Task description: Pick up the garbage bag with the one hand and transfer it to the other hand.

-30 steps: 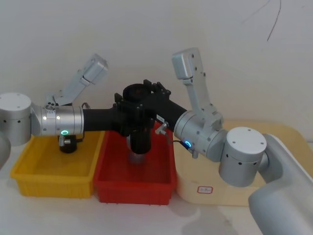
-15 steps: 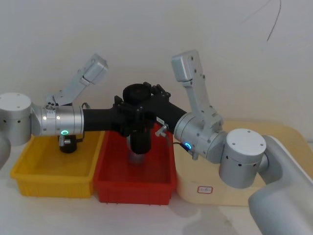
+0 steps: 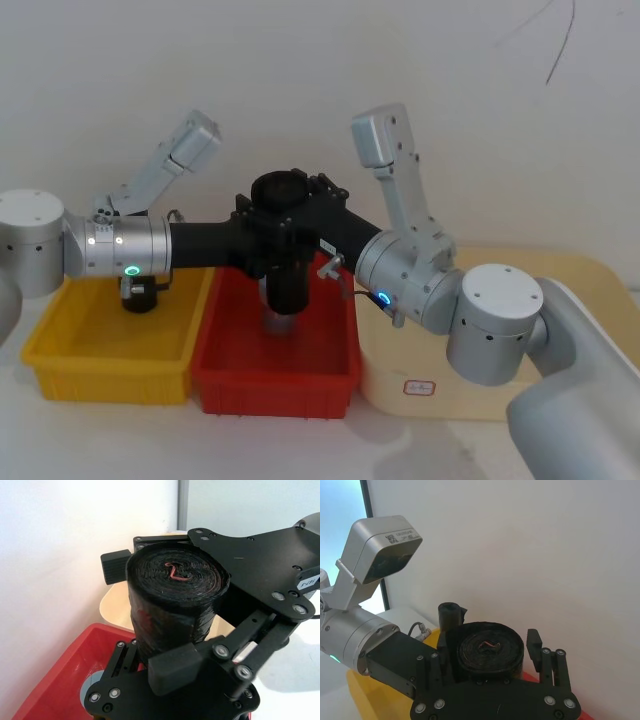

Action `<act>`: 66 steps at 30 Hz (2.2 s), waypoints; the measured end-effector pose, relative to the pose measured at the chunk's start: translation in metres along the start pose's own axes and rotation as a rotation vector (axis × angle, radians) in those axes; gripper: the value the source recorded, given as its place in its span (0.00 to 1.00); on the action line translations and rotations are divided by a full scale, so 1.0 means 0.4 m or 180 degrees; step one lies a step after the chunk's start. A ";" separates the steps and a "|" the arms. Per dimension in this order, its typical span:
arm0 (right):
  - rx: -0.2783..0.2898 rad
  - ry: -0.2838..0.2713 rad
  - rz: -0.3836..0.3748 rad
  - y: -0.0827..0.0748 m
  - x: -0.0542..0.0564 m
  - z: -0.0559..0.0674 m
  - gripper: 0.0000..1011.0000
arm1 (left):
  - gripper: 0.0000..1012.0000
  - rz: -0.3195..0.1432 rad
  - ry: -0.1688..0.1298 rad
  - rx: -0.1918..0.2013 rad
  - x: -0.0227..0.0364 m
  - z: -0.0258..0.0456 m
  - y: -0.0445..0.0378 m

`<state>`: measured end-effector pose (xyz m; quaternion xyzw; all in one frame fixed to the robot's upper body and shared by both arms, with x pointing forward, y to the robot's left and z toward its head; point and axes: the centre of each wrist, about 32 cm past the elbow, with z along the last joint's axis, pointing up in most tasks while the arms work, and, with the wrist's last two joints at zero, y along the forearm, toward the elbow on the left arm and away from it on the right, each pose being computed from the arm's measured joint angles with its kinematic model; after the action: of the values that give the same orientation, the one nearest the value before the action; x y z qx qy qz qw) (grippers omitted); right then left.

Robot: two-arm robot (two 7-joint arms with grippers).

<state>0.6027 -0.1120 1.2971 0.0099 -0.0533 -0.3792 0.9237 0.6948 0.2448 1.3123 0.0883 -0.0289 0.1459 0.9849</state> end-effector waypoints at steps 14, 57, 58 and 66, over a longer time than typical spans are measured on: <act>0.0006 0.0007 -0.0003 0.001 0.000 -0.001 0.58 | 0.41 0.0000 0.0000 0.0000 0.000 0.000 0.000; 0.0005 0.0008 -0.0009 0.001 0.001 -0.002 0.57 | 0.72 -0.0001 0.0000 -0.0001 0.000 0.000 0.000; 0.0004 0.0008 -0.0010 0.000 0.001 -0.002 0.57 | 0.73 -0.0001 0.0000 -0.0001 0.000 0.000 0.000; 0.0030 -0.0032 -0.0018 -0.001 0.002 0.000 0.57 | 0.97 0.0000 0.0000 0.0000 0.000 0.000 0.000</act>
<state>0.6032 -0.1130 1.2970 0.0126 -0.0597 -0.3816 0.9223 0.6948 0.2448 1.3123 0.0882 -0.0290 0.1459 0.9849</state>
